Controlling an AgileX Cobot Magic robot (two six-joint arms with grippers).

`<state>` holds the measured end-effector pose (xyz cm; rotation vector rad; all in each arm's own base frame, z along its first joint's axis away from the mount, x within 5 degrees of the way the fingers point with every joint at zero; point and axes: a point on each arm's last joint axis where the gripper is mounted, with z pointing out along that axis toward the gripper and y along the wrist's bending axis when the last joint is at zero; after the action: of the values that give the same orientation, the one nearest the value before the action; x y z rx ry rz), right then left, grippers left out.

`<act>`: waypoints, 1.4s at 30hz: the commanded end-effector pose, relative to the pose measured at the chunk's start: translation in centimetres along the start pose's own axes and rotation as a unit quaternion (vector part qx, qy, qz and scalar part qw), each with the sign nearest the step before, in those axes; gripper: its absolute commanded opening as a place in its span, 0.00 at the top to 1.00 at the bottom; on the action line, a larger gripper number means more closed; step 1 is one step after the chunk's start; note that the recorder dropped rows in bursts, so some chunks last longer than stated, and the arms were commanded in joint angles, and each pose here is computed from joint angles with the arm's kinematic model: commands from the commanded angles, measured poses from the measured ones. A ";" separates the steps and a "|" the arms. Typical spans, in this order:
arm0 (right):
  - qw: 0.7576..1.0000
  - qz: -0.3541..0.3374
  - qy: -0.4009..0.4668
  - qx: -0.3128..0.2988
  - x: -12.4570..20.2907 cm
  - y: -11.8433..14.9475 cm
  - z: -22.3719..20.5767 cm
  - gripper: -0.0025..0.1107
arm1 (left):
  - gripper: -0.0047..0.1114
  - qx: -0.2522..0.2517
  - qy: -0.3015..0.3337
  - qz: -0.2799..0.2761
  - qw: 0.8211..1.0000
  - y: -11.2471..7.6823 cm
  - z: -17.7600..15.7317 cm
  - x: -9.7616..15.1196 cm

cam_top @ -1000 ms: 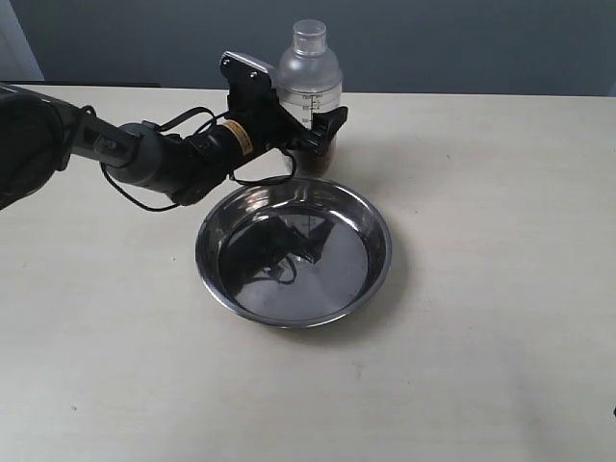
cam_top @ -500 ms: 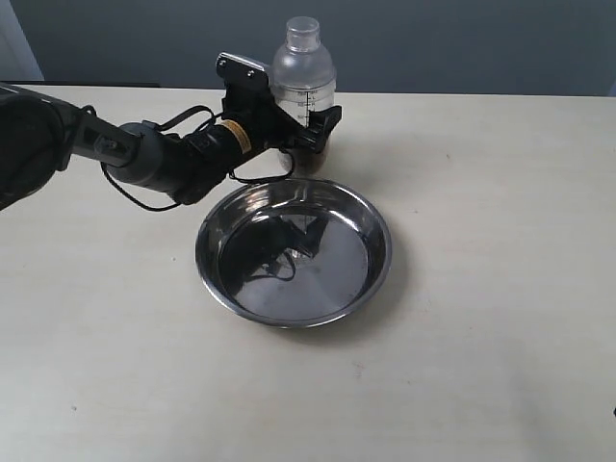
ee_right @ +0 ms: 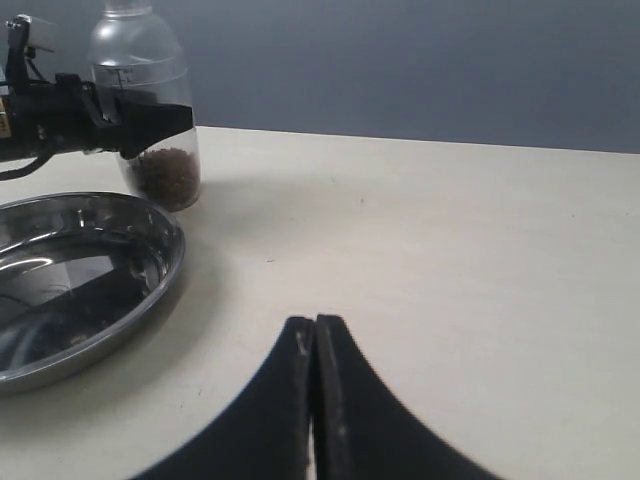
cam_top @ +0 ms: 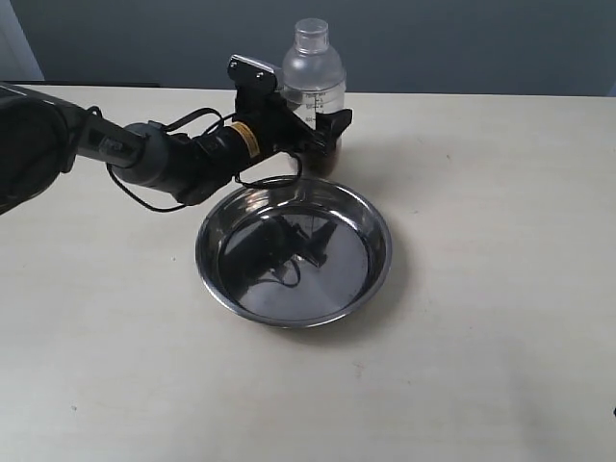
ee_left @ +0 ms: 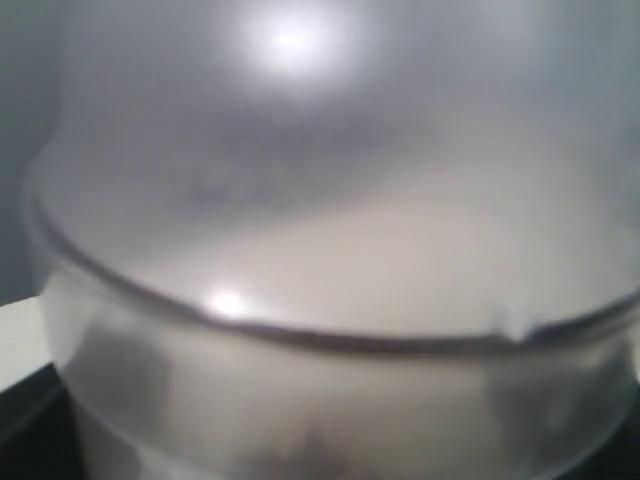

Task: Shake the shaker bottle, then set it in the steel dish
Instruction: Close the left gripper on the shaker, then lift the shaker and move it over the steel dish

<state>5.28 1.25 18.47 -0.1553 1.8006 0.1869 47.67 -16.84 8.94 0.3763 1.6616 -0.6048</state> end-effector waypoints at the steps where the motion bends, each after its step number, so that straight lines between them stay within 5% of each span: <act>1: 1.000 -0.003 -0.008 -0.001 -0.1 0.0 0.0 0.98 | 0.96 0.016 0.016 -0.048 0.999 -0.5 0.0 0.2; 6: 1.000 -0.003 -0.008 -0.001 -0.1 0.0 0.0 0.98 | 0.96 0.026 0.003 0.019 0.999 -1.6 -0.7 -5.8; 15: 1.000 -0.003 -0.008 -0.001 -0.1 0.0 0.0 0.98 | 0.96 0.036 0.039 0.053 0.997 -4.5 -4.2 -15.7; 23: 1.000 -0.003 -0.008 -0.001 -0.1 0.0 0.0 0.98 | 0.96 0.052 0.075 0.094 0.991 -6.4 -8.8 -15.6; 29: 1.000 -0.003 -0.008 -0.001 -0.1 0.0 0.0 0.98 | 0.96 0.079 -0.030 0.117 0.989 -8.9 -12.6 -20.1; 33: 1.000 -0.003 -0.008 -0.001 -0.1 0.0 0.0 0.98 | 0.96 0.057 0.051 0.050 0.996 -8.4 -12.5 -14.1; 34: 1.000 -0.003 -0.008 -0.001 -0.1 0.0 0.0 0.98 | 0.96 0.061 0.083 0.013 0.995 -8.1 -12.5 -11.2; 36: 1.000 -0.003 -0.008 -0.001 -0.1 0.0 0.0 0.98 | 0.96 0.094 0.078 -0.012 0.992 -8.6 -12.8 -9.6; 40: 1.000 -0.003 -0.008 -0.001 -0.1 0.0 0.0 0.98 | 0.96 0.114 -0.067 0.017 0.991 -9.9 -14.3 -15.3; 42: 1.000 -0.003 -0.008 -0.001 -0.1 0.0 0.0 0.98 | 0.96 0.102 -0.087 0.061 0.989 -10.5 -15.7 -17.8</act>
<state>5.28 1.25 18.47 -0.1553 1.8006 0.1869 33.74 -14.91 22.53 0.5852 1.7055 -0.6806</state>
